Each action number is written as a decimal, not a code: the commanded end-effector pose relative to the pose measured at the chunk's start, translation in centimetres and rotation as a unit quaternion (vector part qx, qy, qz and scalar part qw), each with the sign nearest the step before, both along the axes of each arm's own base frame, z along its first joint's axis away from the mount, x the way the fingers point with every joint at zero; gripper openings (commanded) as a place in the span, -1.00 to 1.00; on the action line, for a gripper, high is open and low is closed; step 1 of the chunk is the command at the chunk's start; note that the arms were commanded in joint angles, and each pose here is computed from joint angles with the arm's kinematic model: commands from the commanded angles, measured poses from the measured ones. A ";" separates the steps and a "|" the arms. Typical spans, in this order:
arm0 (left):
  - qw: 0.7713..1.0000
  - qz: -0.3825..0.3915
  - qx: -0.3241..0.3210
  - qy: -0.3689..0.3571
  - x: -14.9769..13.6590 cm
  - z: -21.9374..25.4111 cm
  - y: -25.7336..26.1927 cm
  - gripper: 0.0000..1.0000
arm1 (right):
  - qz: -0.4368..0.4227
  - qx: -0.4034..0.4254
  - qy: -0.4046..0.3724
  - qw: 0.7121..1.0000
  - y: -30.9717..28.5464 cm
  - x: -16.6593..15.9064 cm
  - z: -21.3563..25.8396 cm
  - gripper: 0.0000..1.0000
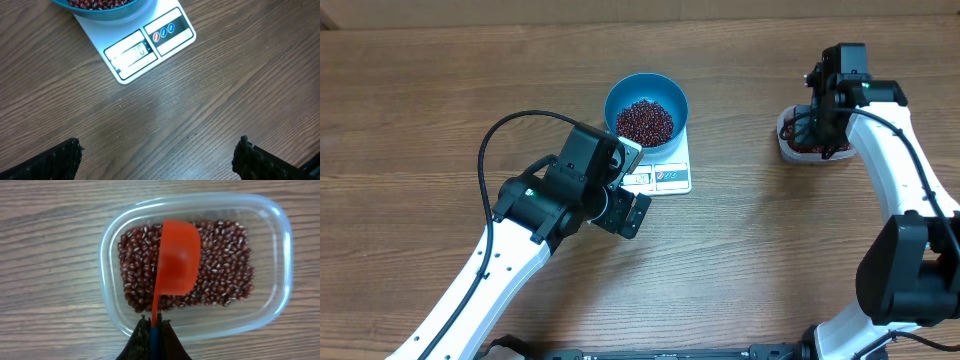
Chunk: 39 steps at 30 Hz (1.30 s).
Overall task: Scoop item into bowl and weigh 150g on scale
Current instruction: 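Lower the scoop into the bean tub with the right gripper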
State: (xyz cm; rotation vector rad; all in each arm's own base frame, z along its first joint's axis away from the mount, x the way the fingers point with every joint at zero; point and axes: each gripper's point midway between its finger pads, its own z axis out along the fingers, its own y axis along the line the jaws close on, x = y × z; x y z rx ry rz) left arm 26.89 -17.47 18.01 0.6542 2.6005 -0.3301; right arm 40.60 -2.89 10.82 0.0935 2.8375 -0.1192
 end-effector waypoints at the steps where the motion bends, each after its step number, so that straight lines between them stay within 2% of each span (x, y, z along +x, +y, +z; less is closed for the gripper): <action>1: 1.000 -0.006 -0.007 0.000 -0.2 0.2 -0.4 0.99 | 0.010 0.013 0.011 1.000 0.7 -0.6 -0.9 -0.93; 7: 1.000 -0.006 -0.007 0.000 -0.2 0.2 -0.4 0.99 | 0.014 0.014 0.028 0.999 0.7 -1.5 -2.1 -0.93; 20: 1.000 -0.006 -0.007 0.000 -0.2 0.2 -0.4 0.99 | 0.031 0.069 0.021 0.997 2.5 -1.2 -1.7 -0.93; 32: 1.000 -0.006 -0.007 -0.002 -0.1 0.2 -0.4 0.99 | 0.037 0.078 -0.020 0.996 2.8 -0.5 1.3 -0.93; 39: 1.000 -0.006 -0.007 -0.002 -0.1 0.2 -0.4 0.99 | 0.043 0.111 -0.025 0.993 3.7 -0.4 1.6 -0.93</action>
